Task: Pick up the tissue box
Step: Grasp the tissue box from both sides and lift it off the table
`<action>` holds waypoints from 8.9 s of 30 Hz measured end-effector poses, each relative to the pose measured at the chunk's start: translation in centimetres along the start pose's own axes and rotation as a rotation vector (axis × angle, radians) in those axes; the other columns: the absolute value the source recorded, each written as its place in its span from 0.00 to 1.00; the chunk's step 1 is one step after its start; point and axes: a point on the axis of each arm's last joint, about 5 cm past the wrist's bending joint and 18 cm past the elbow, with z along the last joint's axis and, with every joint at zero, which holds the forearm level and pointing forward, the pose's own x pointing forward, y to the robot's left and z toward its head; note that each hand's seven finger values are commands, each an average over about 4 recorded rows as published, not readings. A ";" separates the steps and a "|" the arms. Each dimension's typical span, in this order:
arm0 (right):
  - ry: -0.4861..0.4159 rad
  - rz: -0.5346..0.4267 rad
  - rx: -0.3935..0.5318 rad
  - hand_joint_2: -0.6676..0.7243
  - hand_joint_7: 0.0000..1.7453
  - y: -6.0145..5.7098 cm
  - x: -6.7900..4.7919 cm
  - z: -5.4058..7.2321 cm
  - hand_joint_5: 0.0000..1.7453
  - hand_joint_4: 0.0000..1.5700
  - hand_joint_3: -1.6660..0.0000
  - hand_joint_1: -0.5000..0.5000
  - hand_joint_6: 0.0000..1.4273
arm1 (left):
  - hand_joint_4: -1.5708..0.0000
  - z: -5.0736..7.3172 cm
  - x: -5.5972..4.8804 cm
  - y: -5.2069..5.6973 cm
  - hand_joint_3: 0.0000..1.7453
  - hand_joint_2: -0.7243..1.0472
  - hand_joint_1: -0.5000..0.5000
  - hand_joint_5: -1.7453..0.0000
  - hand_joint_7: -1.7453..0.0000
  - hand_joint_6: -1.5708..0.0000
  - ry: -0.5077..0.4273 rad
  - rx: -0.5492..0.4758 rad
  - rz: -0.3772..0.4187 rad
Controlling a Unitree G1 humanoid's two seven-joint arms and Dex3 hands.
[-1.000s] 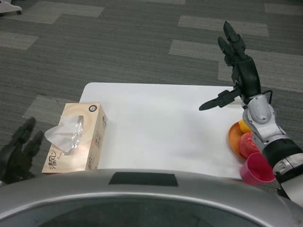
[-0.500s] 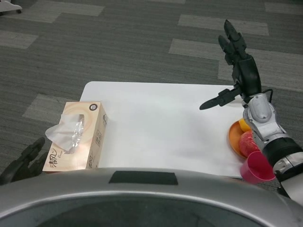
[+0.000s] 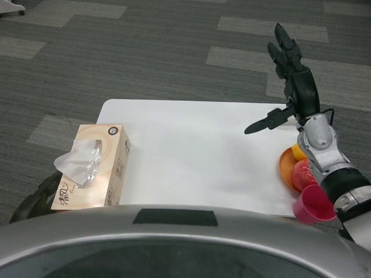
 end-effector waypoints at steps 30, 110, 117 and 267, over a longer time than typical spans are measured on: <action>0.000 -0.001 0.000 0.64 0.00 0.0 0.0 0.0 0.00 0.00 0.90 0.04 0.00 | 1.00 2.1 3.7 -2.0 0.05 0.15 1.00 1.00 1.00 1.00 -0.140 0.025 -0.107; 0.049 0.109 0.012 0.60 0.00 1.6 -0.5 -0.6 0.00 0.00 0.90 0.08 0.00 | 1.00 6.6 12.2 -13.3 0.05 0.15 1.00 1.00 1.00 1.00 -0.291 0.038 -0.446; 0.122 0.245 -0.022 0.60 0.00 2.6 0.1 -1.5 0.00 0.00 0.90 0.08 0.00 | 1.00 6.6 12.3 -13.4 0.05 0.15 1.00 1.00 1.00 1.00 -0.293 0.036 -0.438; 0.653 0.355 -0.443 0.47 0.04 2.9 -2.3 -6.4 0.22 0.60 0.92 0.04 0.00 | 1.00 11.7 15.6 -19.2 0.05 0.24 1.00 1.00 1.00 1.00 -0.318 0.356 -0.775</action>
